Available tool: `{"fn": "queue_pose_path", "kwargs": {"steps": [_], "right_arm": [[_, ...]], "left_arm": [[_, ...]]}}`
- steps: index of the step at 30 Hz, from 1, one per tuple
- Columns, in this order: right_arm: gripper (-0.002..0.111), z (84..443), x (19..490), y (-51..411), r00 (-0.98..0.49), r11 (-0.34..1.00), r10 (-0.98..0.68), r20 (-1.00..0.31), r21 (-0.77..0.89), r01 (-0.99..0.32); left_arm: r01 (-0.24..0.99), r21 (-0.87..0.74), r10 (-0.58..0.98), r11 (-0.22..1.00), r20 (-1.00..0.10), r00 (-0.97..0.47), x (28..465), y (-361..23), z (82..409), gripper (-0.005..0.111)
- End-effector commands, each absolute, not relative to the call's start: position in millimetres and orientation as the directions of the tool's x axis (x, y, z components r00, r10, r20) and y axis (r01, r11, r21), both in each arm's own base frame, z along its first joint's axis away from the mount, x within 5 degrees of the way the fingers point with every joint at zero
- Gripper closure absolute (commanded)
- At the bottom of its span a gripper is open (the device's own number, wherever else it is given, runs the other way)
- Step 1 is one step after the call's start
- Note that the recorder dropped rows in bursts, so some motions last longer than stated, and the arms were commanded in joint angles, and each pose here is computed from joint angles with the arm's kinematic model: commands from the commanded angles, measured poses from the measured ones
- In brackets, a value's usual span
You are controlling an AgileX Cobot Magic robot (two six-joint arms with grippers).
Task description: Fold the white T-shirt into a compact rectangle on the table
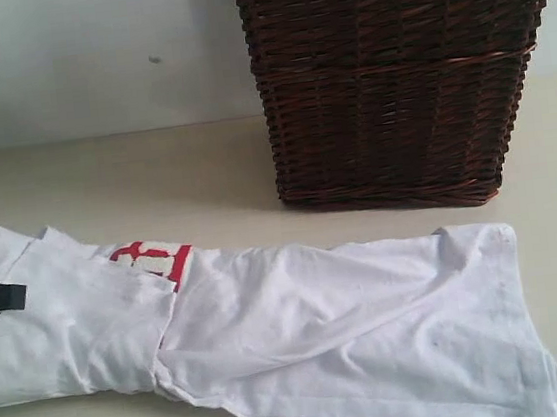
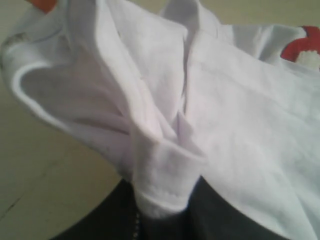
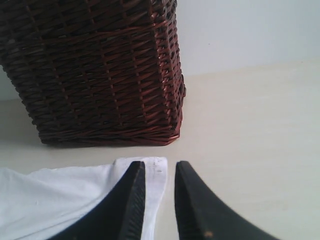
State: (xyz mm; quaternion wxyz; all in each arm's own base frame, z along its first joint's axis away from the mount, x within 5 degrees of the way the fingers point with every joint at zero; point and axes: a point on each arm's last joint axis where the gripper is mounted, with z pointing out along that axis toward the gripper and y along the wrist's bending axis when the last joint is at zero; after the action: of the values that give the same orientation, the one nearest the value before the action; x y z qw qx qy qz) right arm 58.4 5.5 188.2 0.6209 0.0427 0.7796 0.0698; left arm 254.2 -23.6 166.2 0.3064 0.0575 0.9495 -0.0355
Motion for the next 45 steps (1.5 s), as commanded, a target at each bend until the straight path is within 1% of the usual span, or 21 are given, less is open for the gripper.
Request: {"fn": "queue_pose_path", "kwargs": {"steps": [1,5,9,12,14,17,20,22,25,27,28,29,31,33,36,38,42,43,45], "right_arm": [[0.087,187,58,6,-0.22,0.987,0.152,-0.964,0.161,-0.022],[0.087,187,58,6,-0.22,0.987,0.152,-0.964,0.161,-0.022],[0.087,187,58,6,-0.22,0.987,0.152,-0.964,0.161,-0.022],[0.087,187,58,6,-0.22,0.987,0.152,-0.964,0.161,-0.022],[0.087,187,58,6,-0.22,0.987,0.152,-0.964,0.161,-0.022],[0.087,187,58,6,-0.22,0.987,0.152,-0.964,0.161,-0.022],[0.087,187,58,6,-0.22,0.987,0.152,-0.964,0.161,-0.022],[0.087,187,58,6,-0.22,0.987,0.152,-0.964,0.161,-0.022],[0.087,187,58,6,-0.22,0.987,0.152,-0.964,0.161,-0.022],[0.087,187,58,6,-0.22,0.987,0.152,-0.964,0.161,-0.022],[0.087,187,58,6,-0.22,0.987,0.152,-0.964,0.161,-0.022],[0.087,187,58,6,-0.22,0.987,0.152,-0.964,0.161,-0.022],[0.087,187,58,6,-0.22,0.987,0.152,-0.964,0.161,-0.022],[0.087,187,58,6,-0.22,0.987,0.152,-0.964,0.161,-0.022],[0.087,187,58,6,-0.22,0.987,0.152,-0.964,0.161,-0.022],[0.087,187,58,6,-0.22,0.987,0.152,-0.964,0.161,-0.022],[0.087,187,58,6,-0.22,0.987,0.152,-0.964,0.161,-0.022],[0.087,187,58,6,-0.22,0.987,0.152,-0.964,0.161,-0.022],[0.087,187,58,6,-0.22,0.987,0.152,-0.964,0.161,-0.022]], "left_arm": [[0.032,-0.016,0.016,0.999,-0.599,-0.8,252,2,165,0.107],[-0.056,-0.001,-0.044,0.998,-0.644,-0.764,253,23,172,0.107],[-0.12,0.015,-0.074,0.993,-0.705,-0.705,252,37,184,0.107],[-0.153,0.017,-0.095,0.988,-0.716,-0.691,250,45,188,0.107],[-0.159,0.013,-0.103,0.987,-0.709,-0.698,249,47,187,0.107],[-0.137,0.016,-0.089,0.991,-0.685,-0.723,247,45,184,0.107],[-0.152,0.009,-0.104,0.988,-0.694,-0.712,248,46,185,0.107],[-0.18,-0.006,-0.129,0.984,-0.718,-0.684,249,46,189,0.107],[-0.184,0.0,-0.122,0.983,-0.748,-0.652,249,47,197,0.107],[-0.199,0.012,-0.11,0.98,-0.8,-0.59,251,49,211,0.107],[-0.194,0.019,-0.093,0.981,-0.828,-0.553,254,49,223,0.107],[-0.174,0.03,-0.067,0.984,-0.847,-0.527,258,46,233,0.107],[-0.109,0.074,0.007,0.991,-0.857,-0.516,263,37,240,0.107],[-0.032,0.108,0.075,0.994,-0.849,-0.523,264,23,239,0.107],[0.071,0.109,0.13,0.992,-0.832,-0.539,263,-1,236,0.107],[0.166,0.107,0.18,0.98,-0.828,-0.531,262,-26,235,0.107],[0.268,0.1,0.232,0.958,-0.821,-0.521,259,-54,231,0.107],[0.307,0.104,0.256,0.946,-0.82,-0.511,260,-67,227,0.107],[0.342,0.109,0.277,0.933,-0.824,-0.494,260,-78,224,0.107]]}}
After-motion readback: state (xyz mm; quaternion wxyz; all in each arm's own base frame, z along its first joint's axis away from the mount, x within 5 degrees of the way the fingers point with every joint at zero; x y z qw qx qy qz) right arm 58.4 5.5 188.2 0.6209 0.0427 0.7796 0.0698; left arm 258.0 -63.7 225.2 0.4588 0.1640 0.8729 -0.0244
